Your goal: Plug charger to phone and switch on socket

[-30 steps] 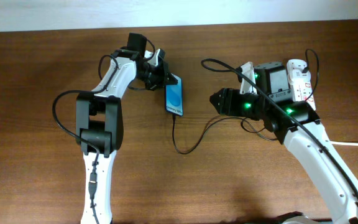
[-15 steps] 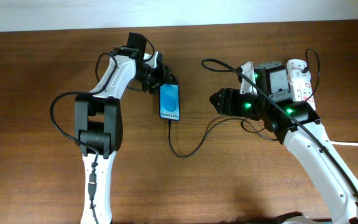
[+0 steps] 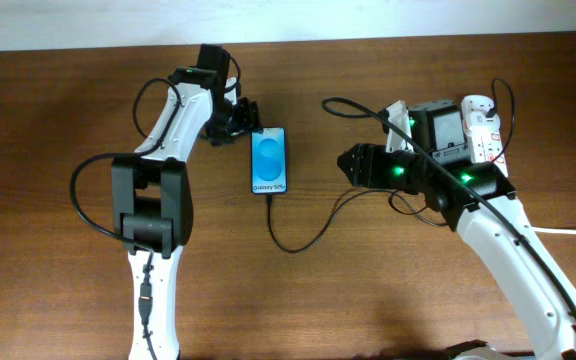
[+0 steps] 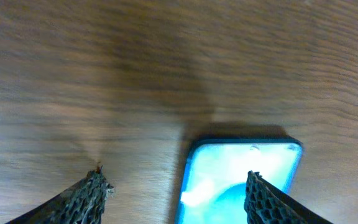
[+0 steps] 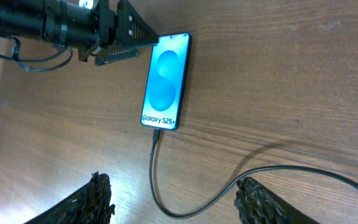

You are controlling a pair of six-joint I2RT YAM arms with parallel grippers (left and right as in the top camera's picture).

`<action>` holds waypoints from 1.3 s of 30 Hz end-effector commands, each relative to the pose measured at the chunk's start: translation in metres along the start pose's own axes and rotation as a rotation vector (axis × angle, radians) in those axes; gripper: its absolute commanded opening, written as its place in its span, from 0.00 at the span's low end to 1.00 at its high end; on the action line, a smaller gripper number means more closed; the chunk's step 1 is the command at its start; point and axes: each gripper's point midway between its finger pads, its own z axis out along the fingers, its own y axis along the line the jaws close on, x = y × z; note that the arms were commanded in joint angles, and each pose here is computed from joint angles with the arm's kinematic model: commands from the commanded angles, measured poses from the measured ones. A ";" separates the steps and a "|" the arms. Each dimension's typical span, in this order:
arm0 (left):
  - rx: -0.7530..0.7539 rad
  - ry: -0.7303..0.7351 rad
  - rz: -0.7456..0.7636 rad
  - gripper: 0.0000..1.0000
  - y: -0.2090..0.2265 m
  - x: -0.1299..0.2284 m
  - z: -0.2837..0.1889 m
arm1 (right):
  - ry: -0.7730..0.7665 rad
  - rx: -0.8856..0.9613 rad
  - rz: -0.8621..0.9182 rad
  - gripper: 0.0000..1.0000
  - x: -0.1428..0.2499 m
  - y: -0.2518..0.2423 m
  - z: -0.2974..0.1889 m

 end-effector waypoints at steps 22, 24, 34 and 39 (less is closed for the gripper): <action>0.039 -0.512 0.255 0.99 -0.062 -0.022 -0.277 | -0.376 0.536 0.408 0.74 -0.091 -0.305 -0.206; 0.039 -0.513 0.255 0.99 -0.062 -0.022 -0.277 | -0.308 0.521 0.459 0.75 -0.082 -0.338 -0.174; 0.039 -0.513 0.255 0.99 -0.062 -0.022 -0.277 | -0.244 0.626 0.478 0.75 -0.083 -0.403 -0.087; 0.040 -0.513 0.255 1.00 -0.062 -0.022 -0.277 | -0.207 0.649 0.512 0.75 -0.075 -0.409 -0.059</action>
